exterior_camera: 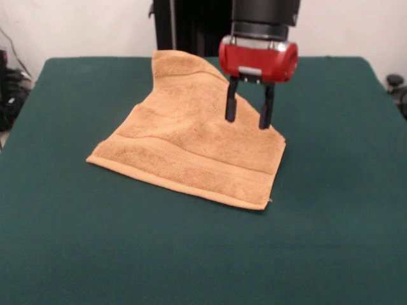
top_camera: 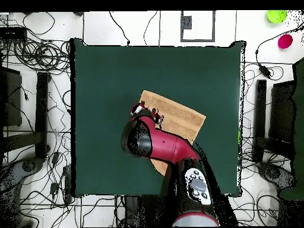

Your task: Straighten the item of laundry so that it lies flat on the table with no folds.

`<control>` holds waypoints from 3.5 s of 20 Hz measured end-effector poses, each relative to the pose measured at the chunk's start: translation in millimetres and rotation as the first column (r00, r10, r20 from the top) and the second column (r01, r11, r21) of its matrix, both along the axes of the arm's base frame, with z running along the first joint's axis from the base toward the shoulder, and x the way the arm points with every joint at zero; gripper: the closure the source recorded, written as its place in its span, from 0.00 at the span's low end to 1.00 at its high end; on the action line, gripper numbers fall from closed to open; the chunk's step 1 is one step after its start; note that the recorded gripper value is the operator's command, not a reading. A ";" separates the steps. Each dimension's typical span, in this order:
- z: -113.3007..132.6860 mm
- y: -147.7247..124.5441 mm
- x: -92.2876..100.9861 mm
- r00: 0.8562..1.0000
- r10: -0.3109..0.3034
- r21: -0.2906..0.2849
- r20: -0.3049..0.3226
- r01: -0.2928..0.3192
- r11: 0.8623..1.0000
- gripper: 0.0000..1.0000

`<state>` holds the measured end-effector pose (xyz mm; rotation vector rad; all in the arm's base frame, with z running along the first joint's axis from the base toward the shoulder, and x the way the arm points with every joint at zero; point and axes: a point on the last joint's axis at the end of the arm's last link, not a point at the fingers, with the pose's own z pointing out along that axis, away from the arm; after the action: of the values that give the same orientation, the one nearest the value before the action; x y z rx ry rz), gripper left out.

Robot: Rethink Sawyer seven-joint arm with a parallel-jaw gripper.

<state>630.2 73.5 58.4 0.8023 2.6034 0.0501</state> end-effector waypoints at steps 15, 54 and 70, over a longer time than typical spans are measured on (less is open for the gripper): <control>30.8 -31.3 95.8 0.996 -0.016 -0.010 0.088 0.017 1.000 0.00; -58.8 40.0 127.7 0.998 0.026 0.077 0.063 -0.031 0.997 0.00; -25.2 27.7 97.3 0.996 0.030 0.079 -0.084 -0.023 0.997 0.00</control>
<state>727.5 101.2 33.2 0.8131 2.7069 0.1282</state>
